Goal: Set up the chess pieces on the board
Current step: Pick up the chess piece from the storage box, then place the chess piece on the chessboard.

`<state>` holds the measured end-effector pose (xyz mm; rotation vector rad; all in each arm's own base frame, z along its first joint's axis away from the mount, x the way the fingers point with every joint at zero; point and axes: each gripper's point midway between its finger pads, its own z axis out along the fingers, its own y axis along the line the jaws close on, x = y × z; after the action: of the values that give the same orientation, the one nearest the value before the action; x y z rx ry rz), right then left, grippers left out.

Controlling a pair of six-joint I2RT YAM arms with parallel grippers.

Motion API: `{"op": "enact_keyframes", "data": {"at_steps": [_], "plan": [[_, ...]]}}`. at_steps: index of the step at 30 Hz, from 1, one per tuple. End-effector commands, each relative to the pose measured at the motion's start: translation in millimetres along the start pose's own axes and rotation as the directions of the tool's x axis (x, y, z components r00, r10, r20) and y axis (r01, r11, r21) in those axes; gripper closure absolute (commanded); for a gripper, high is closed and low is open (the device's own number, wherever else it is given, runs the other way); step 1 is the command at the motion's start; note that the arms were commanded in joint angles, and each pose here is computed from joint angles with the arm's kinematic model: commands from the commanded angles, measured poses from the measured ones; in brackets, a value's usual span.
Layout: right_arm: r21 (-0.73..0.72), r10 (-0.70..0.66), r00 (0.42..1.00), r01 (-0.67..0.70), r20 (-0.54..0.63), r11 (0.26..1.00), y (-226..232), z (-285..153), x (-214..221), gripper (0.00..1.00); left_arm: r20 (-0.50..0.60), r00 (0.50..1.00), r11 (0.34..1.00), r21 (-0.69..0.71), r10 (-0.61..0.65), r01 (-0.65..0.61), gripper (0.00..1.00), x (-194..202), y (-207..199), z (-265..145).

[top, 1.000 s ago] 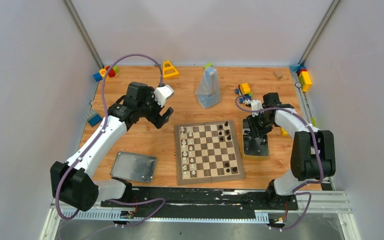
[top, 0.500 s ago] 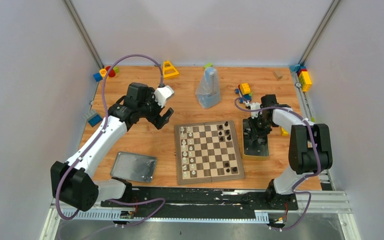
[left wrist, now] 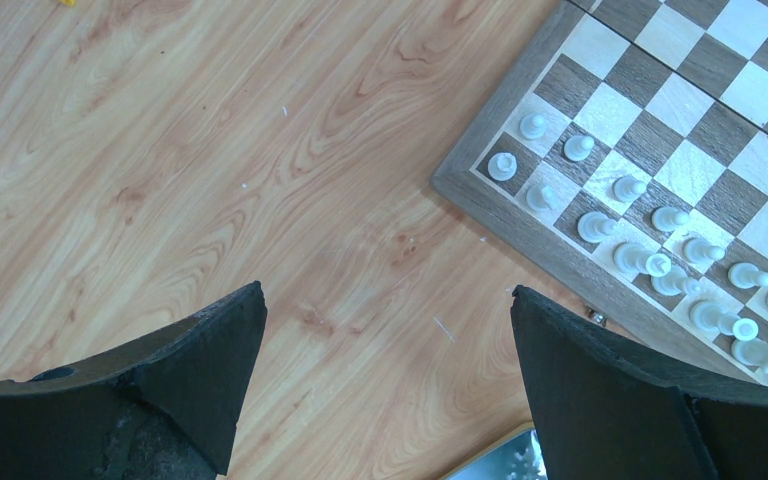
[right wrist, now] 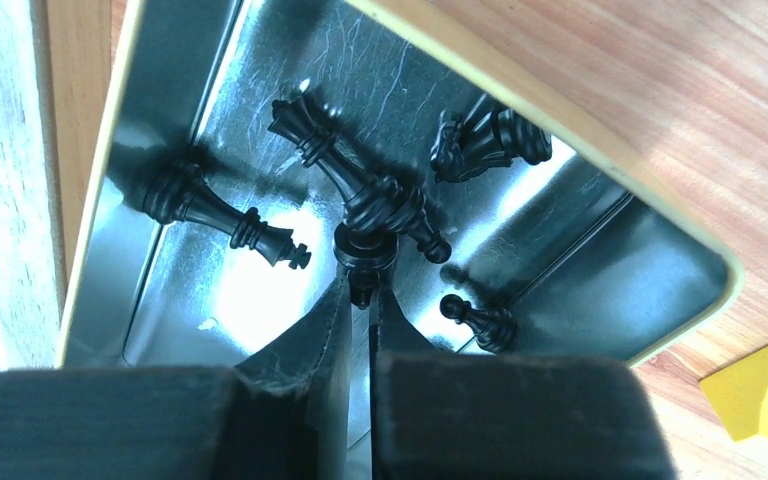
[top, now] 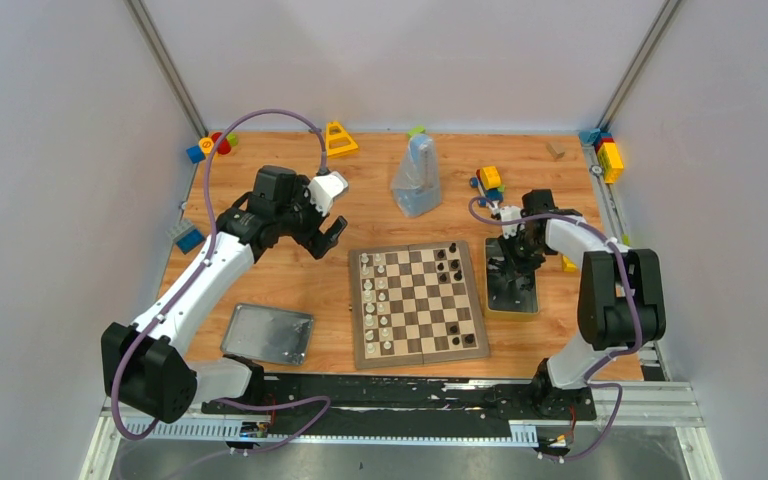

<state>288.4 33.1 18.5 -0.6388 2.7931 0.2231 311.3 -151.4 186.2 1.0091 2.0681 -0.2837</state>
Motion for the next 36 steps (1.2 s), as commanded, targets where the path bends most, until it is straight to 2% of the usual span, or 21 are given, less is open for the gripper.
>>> {"op": "enact_keyframes", "data": {"at_steps": [1, 8, 12, 17, 21, 25, 31, 36], "plan": [[0.0, -0.052, 0.998, 0.052, 0.03, 0.999, 2.4, -13.1, -4.5, 1.0, 0.06, 0.998, 1.0, -0.02, 0.016, -0.015, 0.0, -12.8, 3.8, -8.7], [-0.043, -0.164, 0.97, 0.175, 0.182, 0.984, 20.8, -61.3, -32.2, 1.0, 0.122, 0.993, 0.998, 0.063, 0.003, -0.011, 0.0, -29.4, -9.7, -11.3], [-0.129, -0.235, 0.92, 0.287, 0.314, 0.949, 52.4, -96.2, -53.1, 1.0, 0.212, 0.977, 0.975, 0.221, -0.035, -0.013, 0.0, -54.7, -36.3, -19.0], [-0.237, -0.33, 0.823, 0.473, 0.463, 0.848, 117.5, -130.9, -79.7, 1.0, 0.312, 0.938, 0.887, 0.462, -0.15, -0.013, 0.03, -98.6, -70.9, -32.9], [-0.277, -0.404, 0.741, 0.607, 0.536, 0.745, 170.4, -143.0, -98.7, 1.0, 0.263, 0.925, 0.797, 0.6, -0.273, 0.065, 0.05, -125.9, -85.4, -32.1], [-0.309, -0.423, 0.687, 0.677, 0.591, 0.668, 207.4, -152.3, -114.5, 1.0, 0.186, 0.92, 0.716, 0.686, -0.345, 0.129, 0.08, -144.7, -96.5, -22.4], [-0.314, -0.42, 0.663, 0.7, 0.62, 0.642, 228.0, -152.7, -127.7, 1.0, 0.037, 0.917, 0.625, 0.742, -0.397, 0.241, 0.13, -142.5, -112.0, 6.3], [-0.307, -0.407, 0.663, 0.692, 0.629, 0.654, 229.5, -151.2, -135.7, 1.0, -0.042, 0.921, 0.588, 0.758, -0.388, 0.282, 0.15, -140.6, -129.5, 16.9]]}}
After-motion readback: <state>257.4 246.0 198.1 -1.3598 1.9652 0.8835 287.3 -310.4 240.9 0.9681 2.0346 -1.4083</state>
